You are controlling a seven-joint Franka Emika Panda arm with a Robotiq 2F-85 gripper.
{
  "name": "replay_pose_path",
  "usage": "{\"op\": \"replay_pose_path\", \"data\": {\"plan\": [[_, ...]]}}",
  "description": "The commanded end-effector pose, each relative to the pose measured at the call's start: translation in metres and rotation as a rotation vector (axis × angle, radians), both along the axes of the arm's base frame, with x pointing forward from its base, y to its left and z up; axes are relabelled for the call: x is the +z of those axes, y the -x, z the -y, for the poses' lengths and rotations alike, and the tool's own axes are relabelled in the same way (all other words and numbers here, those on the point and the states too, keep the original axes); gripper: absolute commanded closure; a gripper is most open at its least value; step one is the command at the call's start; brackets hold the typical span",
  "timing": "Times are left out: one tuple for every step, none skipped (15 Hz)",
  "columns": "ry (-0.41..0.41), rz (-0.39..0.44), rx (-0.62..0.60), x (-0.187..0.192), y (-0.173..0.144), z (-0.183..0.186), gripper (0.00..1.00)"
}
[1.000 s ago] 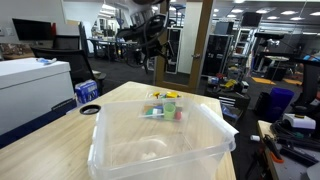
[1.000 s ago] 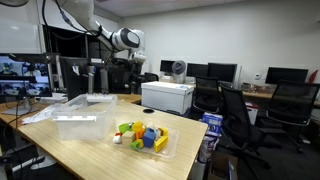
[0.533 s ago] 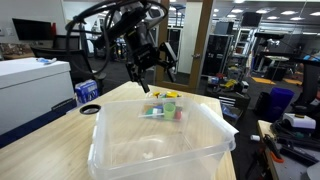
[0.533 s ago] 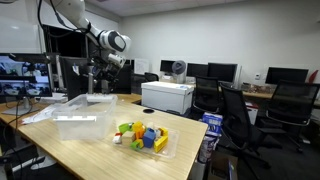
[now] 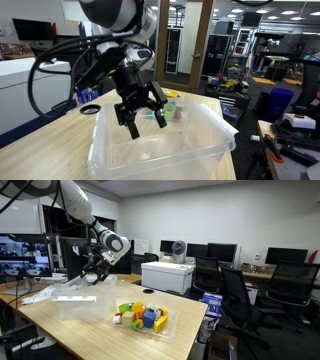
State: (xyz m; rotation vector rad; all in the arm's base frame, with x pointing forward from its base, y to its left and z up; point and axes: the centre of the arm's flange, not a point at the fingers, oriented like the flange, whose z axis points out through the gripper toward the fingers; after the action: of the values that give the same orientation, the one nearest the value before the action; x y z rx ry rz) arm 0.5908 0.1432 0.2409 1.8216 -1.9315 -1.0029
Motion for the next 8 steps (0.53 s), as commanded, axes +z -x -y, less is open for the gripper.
{"op": "replay_pose_path", "data": {"plan": [[0.042, 0.012, -0.107, -0.025, -0.031, -0.015, 0.0], [0.066, 0.019, -0.128, -0.031, -0.037, -0.016, 0.0], [0.089, 0.025, -0.144, -0.037, -0.045, -0.019, 0.0], [0.126, 0.042, -0.172, -0.04, -0.055, -0.021, 0.0], [0.156, 0.056, -0.208, -0.04, -0.065, -0.023, 0.0], [0.179, 0.068, -0.239, -0.041, -0.073, -0.024, 0.0], [0.21, 0.088, -0.275, -0.038, -0.081, -0.024, 0.0], [0.238, 0.108, -0.313, -0.033, -0.089, -0.021, 0.0]]}}
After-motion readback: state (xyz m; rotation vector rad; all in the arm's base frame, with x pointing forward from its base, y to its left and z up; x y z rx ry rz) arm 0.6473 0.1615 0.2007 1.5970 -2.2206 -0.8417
